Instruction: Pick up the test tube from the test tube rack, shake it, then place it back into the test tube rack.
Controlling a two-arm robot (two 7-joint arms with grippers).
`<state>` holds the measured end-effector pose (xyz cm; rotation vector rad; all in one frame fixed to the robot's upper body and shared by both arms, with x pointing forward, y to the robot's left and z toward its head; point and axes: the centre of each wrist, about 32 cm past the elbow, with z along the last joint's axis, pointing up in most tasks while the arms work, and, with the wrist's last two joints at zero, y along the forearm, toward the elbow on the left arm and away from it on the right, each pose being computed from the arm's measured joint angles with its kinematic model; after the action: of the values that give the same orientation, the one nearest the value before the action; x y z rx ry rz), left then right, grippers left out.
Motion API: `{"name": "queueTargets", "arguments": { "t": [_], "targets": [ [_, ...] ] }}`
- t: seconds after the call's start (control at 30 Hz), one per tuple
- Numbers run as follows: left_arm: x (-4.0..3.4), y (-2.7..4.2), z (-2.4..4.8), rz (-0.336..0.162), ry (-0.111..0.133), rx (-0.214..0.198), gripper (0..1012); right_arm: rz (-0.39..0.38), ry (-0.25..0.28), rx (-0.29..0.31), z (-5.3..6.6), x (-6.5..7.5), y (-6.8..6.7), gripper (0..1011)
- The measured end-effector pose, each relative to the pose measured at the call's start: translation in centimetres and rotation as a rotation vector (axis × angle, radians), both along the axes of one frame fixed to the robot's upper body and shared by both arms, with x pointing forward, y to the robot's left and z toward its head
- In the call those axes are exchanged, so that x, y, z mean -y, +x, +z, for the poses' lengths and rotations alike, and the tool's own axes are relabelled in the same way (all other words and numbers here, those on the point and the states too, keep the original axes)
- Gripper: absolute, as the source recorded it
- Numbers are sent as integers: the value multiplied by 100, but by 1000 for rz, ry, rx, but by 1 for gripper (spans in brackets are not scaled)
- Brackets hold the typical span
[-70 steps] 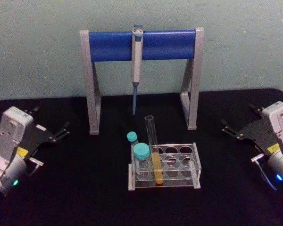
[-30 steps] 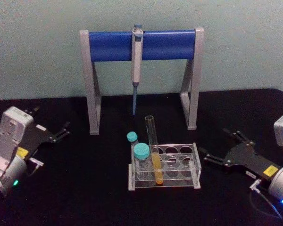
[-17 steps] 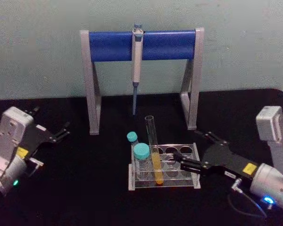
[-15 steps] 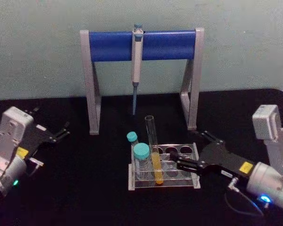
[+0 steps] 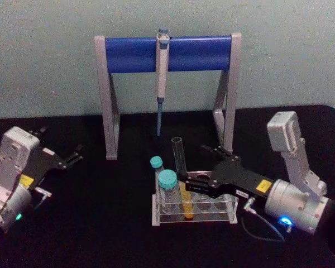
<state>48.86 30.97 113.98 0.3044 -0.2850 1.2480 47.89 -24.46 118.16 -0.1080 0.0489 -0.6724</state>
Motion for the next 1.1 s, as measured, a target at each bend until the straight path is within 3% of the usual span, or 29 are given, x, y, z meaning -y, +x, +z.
{"name": "queueTargets", "arguments": {
  "t": [0.43, 1.1],
  "targets": [
    [0, 0, 0, 0, 0, 0, 1001, -13, -3, -48, -26, -207, 173, 1000],
    [0, 0, 0, 0, 0, 0, 1001, -18, -11, -71, -61, -263, 209, 1000]
  ]
}}
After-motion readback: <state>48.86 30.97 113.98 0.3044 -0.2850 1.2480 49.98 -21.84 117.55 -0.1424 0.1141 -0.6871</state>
